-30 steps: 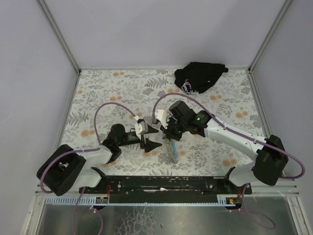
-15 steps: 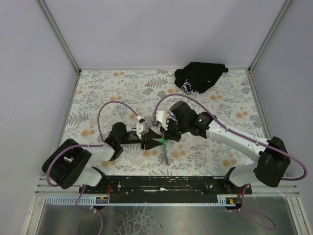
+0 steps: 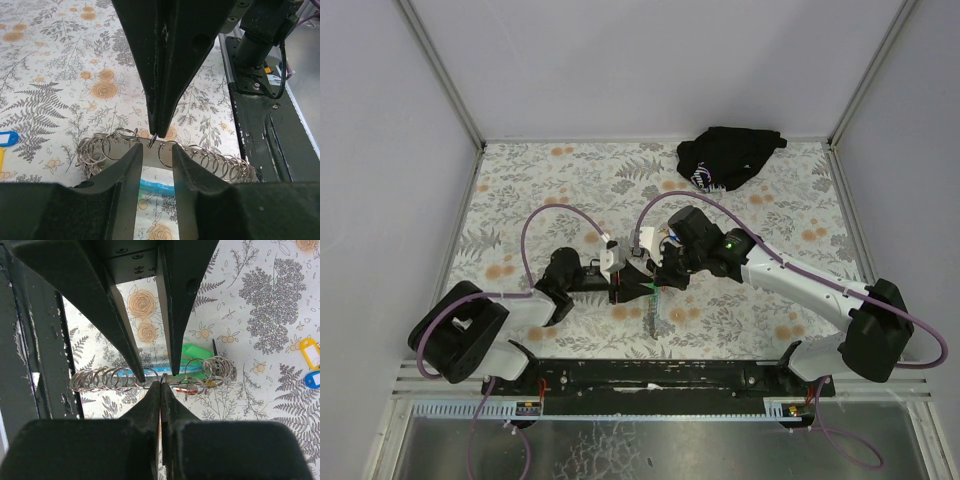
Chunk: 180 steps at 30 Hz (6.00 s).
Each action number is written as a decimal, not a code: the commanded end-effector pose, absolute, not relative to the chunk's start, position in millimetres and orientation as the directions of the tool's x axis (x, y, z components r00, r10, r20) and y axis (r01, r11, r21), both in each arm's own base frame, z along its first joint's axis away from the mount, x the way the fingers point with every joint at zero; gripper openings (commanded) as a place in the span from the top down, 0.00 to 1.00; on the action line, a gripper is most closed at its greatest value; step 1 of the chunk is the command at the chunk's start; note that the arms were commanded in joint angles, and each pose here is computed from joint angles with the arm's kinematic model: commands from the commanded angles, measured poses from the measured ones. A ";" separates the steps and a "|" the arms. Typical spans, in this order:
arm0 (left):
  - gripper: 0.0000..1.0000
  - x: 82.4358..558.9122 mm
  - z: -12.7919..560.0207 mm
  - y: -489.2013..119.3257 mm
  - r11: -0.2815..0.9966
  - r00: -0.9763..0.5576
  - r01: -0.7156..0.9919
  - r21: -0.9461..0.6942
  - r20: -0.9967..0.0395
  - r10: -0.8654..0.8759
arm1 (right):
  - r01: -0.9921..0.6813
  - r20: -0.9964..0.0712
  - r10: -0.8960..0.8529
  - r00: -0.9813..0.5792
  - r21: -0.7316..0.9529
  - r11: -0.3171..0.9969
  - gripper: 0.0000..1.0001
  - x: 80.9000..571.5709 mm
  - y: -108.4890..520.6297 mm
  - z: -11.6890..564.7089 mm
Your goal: Put the keys on the keyring
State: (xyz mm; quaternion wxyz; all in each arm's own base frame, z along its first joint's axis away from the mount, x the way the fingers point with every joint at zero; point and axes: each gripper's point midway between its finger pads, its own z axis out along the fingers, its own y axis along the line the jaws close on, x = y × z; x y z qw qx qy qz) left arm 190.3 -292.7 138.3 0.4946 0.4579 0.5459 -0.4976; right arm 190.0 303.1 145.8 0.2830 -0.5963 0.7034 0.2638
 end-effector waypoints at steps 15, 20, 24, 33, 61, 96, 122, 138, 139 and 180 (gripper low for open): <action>1.00 192.0 153.8 -301.4 0.020 -0.034 0.999 -0.034 -0.999 -0.024 | -0.995 -0.773 -0.630 -0.082 0.026 0.097 1.00 191.8 320.1 163.3; 1.00 192.7 155.8 -298.2 0.051 -0.026 0.998 -0.027 -0.999 -0.034 | -0.990 -0.801 -0.593 -0.082 -0.003 0.141 0.96 196.4 319.2 169.5; 1.00 195.3 161.4 -292.8 0.113 -0.026 0.993 -0.035 -0.997 -0.079 | -0.975 -0.855 -0.514 -0.064 -0.056 0.215 0.83 202.6 314.6 182.9; 1.00 195.2 168.8 -285.5 0.175 -0.050 0.981 -0.080 -0.984 -0.169 | -0.939 -0.970 -0.244 0.015 -0.098 0.330 0.79 216.4 296.5 205.6; 1.00 192.9 179.5 -279.0 0.204 -0.038 0.975 -0.087 -0.971 -0.235 | -0.988 -0.970 -0.200 0.138 -0.150 0.045 0.73 194.5 313.1 161.6; 0.70 202.2 165.0 -276.2 0.255 0.003 0.967 -0.027 -0.993 -0.117 | -1.000 -0.852 -0.524 -0.017 0.009 0.018 1.00 207.1 303.5 170.3; 0.70 194.0 163.9 -289.3 0.142 -0.057 0.987 -0.076 -0.990 -0.132 | -1.000 -0.751 -0.660 -0.011 -0.009 0.027 1.00 200.3 311.3 160.9; 0.84 195.8 156.4 -291.7 0.132 -0.075 0.987 -0.089 -0.991 -0.109 | -1.000 -0.743 -0.669 -0.002 -0.004 0.007 1.00 195.3 317.8 160.6; 0.87 196.0 156.1 -291.8 0.134 -0.074 0.987 -0.089 -0.991 -0.108 | -1.000 -0.742 -0.670 -0.002 -0.002 0.005 1.00 194.5 317.9 160.4; 1.00 242.2 162.4 -229.6 0.567 -0.021 0.803 -0.184 -0.960 -0.281 | -0.550 -0.736 -0.327 -0.593 0.073 0.832 0.50 421.7 242.9 68.7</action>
